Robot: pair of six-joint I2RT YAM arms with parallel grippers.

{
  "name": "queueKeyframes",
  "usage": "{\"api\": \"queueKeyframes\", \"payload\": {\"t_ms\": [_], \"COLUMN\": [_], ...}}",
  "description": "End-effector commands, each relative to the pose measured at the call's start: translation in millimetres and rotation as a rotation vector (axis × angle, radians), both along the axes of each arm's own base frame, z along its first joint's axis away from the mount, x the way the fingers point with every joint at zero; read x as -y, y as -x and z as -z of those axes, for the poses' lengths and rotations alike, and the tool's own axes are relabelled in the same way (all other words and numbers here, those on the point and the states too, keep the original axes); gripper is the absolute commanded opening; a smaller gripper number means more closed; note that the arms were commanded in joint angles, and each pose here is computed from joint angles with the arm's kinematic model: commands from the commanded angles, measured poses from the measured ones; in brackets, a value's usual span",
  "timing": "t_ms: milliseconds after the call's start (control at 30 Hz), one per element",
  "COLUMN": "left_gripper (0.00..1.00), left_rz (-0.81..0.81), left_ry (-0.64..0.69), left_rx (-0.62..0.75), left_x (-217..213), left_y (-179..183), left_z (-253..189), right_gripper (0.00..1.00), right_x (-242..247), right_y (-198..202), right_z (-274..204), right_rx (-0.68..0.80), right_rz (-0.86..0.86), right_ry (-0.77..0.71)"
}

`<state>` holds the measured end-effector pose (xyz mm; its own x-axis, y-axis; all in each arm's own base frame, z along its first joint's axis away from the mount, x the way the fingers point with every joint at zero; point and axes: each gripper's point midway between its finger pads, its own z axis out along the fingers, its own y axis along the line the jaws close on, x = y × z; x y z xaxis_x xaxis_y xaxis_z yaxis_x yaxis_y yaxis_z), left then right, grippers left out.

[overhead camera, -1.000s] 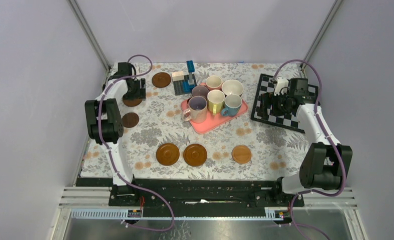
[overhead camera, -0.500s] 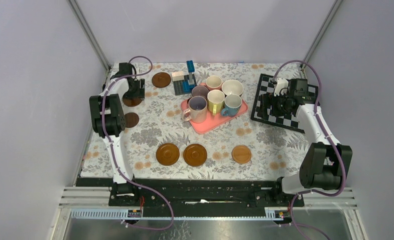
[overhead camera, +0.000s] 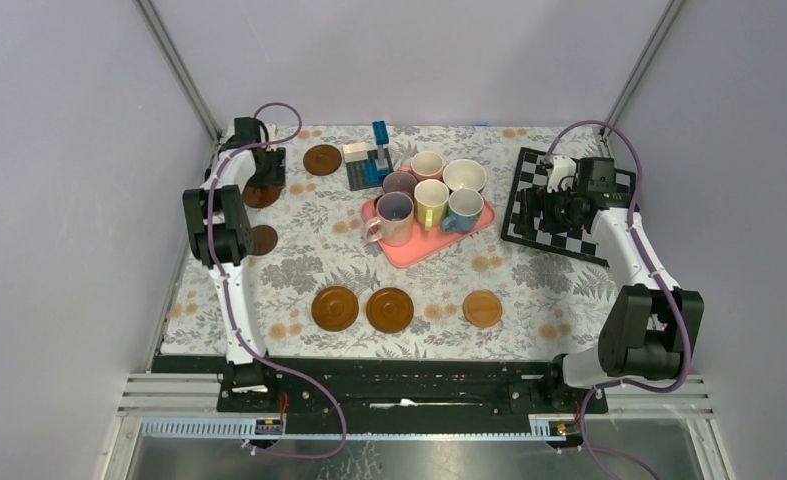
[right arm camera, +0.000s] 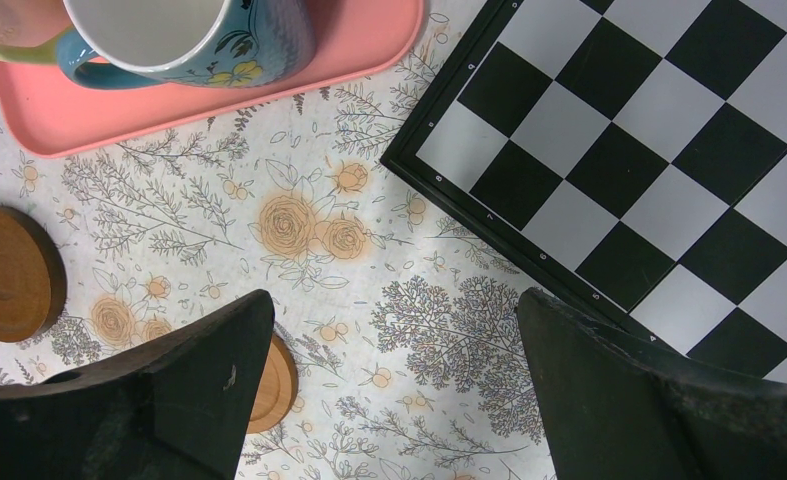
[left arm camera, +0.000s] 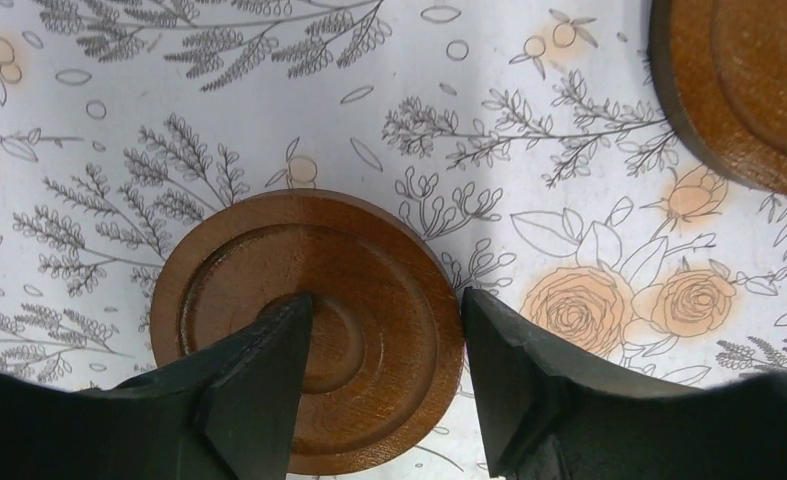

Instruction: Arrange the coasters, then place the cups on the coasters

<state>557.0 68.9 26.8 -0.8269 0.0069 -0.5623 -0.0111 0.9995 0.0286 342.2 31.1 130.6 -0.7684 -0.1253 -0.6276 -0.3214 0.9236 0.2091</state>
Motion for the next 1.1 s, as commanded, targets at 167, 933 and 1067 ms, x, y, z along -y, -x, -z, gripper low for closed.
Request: {"api": "queueKeyframes", "payload": {"t_ms": [167, 933, 1067], "left_gripper": [0.61, 0.74, 0.75], "left_rz": [0.077, 0.140, 0.124], "left_ry": [0.070, 0.059, 0.058], "left_rx": [0.069, 0.331, 0.344], "left_x": [19, 79, 81], "left_y": [-30, -82, -91], "left_z": [-11, -101, -91], "right_gripper": [0.98, 0.98, 0.98], "right_x": [4, 2, 1], "right_y": [-3, -1, -2], "right_z": [2, 3, 2], "right_rx": [0.011, 0.003, 0.002], "right_rz": [-0.002, -0.008, -0.010], "right_ry": [0.023, 0.010, 0.005]}}
